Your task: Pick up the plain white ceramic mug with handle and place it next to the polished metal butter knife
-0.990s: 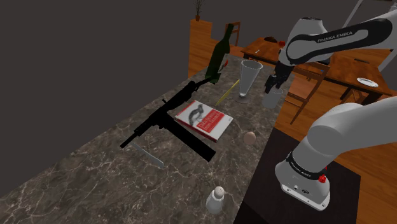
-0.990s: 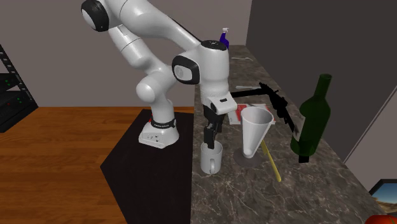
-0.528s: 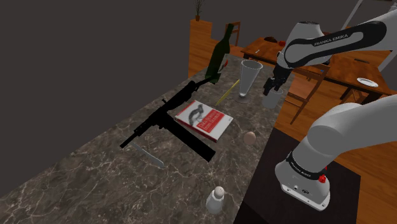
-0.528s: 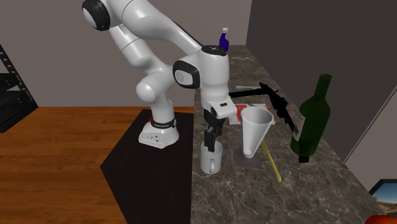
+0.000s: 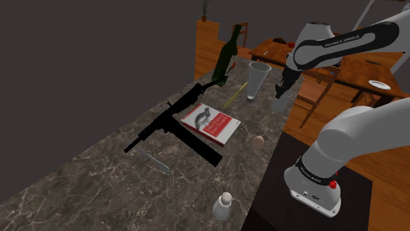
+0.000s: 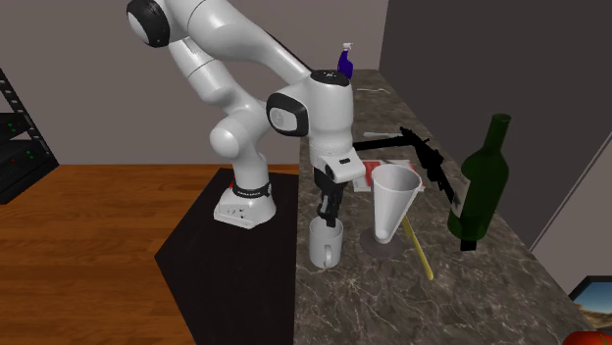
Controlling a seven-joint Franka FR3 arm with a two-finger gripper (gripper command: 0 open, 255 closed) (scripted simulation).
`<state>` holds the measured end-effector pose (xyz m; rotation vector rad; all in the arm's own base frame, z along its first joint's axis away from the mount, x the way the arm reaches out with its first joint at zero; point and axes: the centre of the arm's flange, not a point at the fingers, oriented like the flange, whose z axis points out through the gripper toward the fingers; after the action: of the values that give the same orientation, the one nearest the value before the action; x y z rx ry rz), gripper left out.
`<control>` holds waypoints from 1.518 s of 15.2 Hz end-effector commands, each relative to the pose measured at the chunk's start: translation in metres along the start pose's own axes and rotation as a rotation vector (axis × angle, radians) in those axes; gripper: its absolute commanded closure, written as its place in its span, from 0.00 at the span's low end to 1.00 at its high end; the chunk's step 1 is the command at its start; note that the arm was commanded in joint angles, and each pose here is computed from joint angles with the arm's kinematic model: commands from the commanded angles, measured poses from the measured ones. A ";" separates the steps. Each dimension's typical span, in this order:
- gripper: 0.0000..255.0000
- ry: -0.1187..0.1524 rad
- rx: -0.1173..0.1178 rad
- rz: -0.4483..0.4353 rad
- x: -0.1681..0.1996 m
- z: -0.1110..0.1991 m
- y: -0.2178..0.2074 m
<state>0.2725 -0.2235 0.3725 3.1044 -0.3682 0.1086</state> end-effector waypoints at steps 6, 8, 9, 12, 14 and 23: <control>1.00 0.000 0.000 0.000 0.001 -0.010 0.000; 1.00 0.000 0.000 0.000 0.001 -0.021 0.000; 1.00 0.000 0.000 0.000 0.002 -0.026 0.000; 1.00 0.000 0.000 0.000 0.003 -0.042 0.000; 1.00 0.000 0.000 0.000 0.004 -0.052 0.000; 1.00 0.000 0.000 0.000 0.007 -0.100 0.001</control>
<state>0.2721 -0.2228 0.4666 3.1043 -0.3686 0.1084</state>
